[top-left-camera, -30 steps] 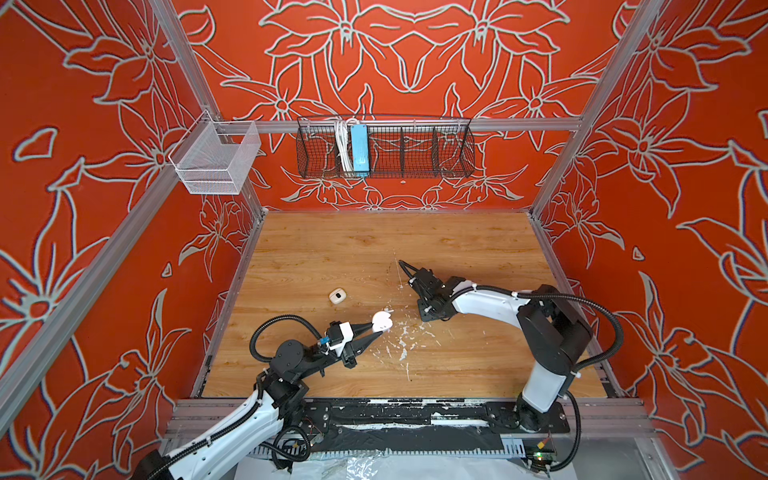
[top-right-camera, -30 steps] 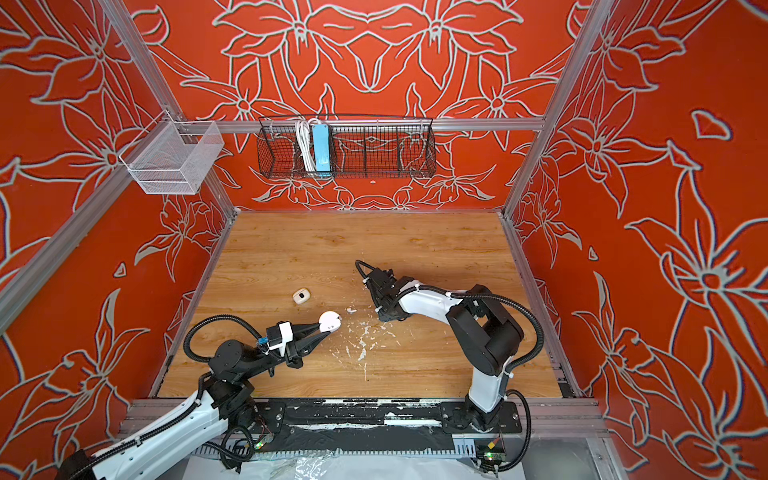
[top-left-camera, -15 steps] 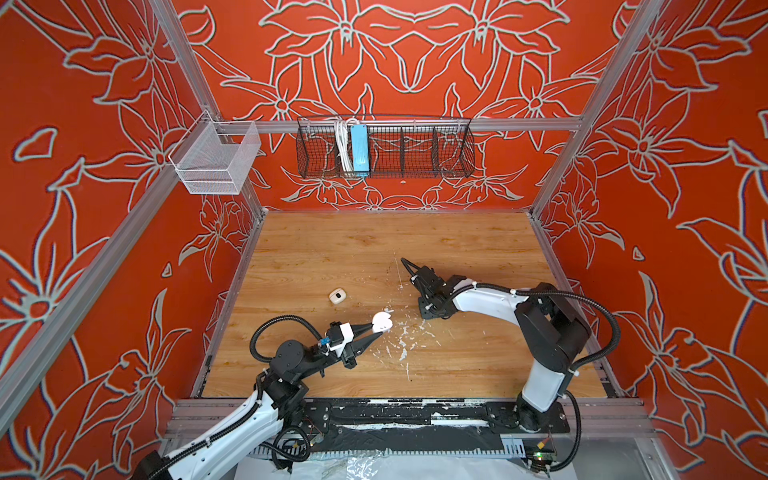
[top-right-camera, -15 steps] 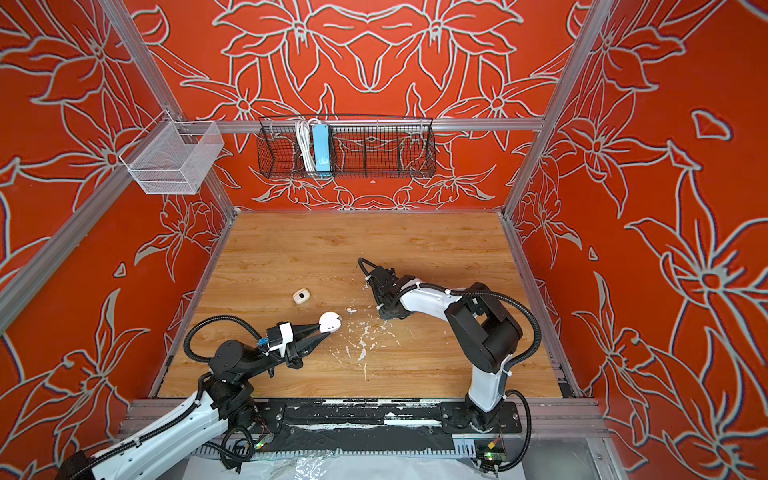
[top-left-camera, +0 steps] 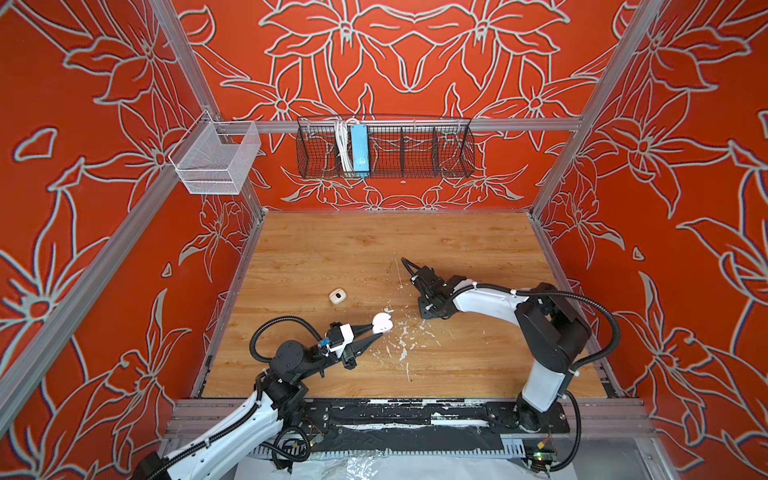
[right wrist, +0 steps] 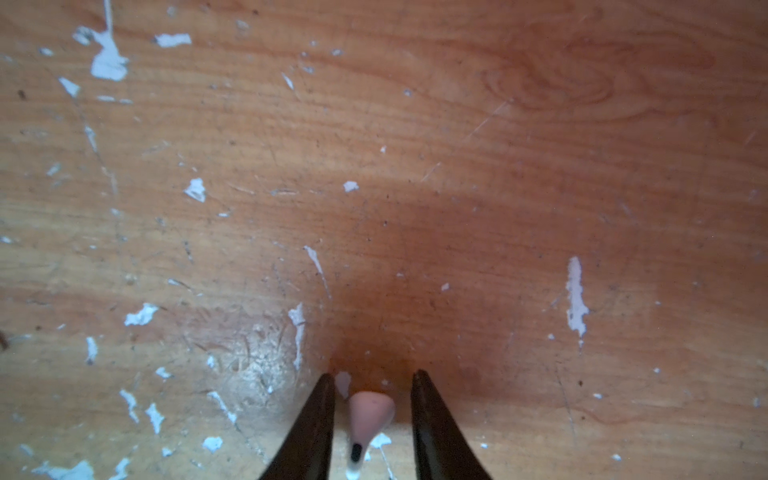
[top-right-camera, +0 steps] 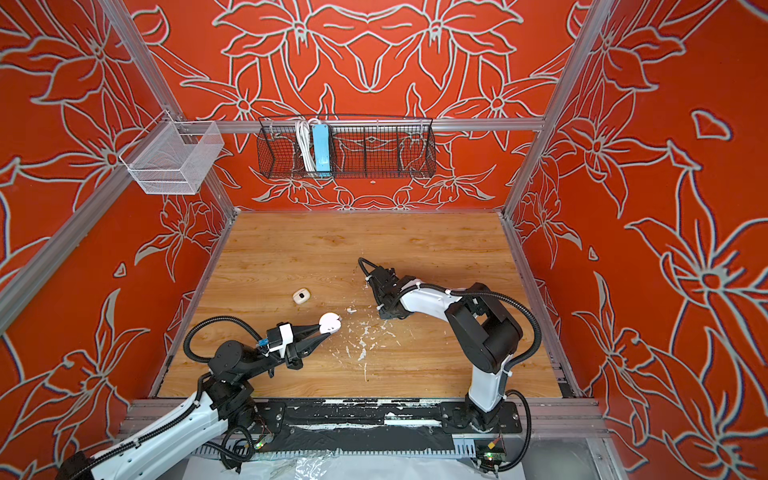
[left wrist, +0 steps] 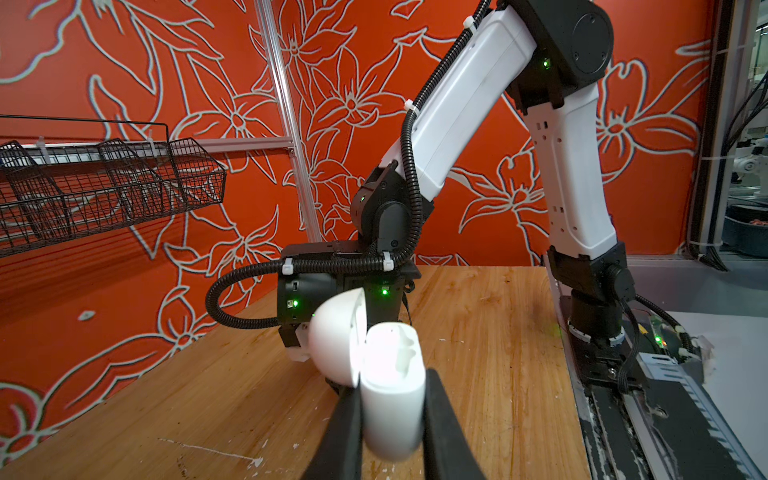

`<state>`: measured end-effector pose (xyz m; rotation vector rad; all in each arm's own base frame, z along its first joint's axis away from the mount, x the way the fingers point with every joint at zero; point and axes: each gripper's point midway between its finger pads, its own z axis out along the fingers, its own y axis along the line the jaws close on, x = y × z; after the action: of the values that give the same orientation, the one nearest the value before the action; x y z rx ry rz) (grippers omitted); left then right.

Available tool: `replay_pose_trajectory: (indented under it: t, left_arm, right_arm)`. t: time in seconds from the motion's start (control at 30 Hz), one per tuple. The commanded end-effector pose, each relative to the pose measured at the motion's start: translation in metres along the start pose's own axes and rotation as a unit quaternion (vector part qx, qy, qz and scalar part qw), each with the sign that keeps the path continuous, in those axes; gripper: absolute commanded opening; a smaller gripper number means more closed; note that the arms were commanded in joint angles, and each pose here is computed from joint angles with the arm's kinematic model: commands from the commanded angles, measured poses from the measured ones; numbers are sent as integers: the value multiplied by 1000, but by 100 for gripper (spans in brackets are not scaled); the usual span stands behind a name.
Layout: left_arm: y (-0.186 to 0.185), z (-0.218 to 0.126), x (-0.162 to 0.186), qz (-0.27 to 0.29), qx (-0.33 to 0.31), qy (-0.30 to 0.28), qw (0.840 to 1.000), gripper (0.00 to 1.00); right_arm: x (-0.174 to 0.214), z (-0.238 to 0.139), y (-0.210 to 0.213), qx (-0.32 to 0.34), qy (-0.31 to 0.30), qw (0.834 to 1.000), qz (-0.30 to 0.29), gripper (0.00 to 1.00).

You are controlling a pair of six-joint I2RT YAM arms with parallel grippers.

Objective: Insert the wireless bluetooth earbuds into the charging case
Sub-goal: 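Close the right gripper on the white earbud's stem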

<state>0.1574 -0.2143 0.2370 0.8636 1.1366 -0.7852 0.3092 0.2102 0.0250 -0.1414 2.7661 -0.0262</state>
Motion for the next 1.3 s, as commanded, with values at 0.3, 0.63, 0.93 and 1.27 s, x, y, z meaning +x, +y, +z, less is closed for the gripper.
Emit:
replay_pose_trajectory:
  t: [0.3,0.63,0.93,1.27]
  left_arm:
    - [-5,3,-18,19,16,-18,1000,0]
    - [-6,3,-19,21,21,-19,999,0]
    - [-7,3,-20,23,21,-20,999,0]
    - [-9,4,-20,24,28,-20,999,0]
  right_arm:
    - [11,-2,-10,6,9,1000,16,25]
    - [13,-4,-10,-3,7,1000,18,28]
    - [13,1,-7,-5,10,1000,17,27]
    - [12,-1,-6,-10,4,1000,19,21]
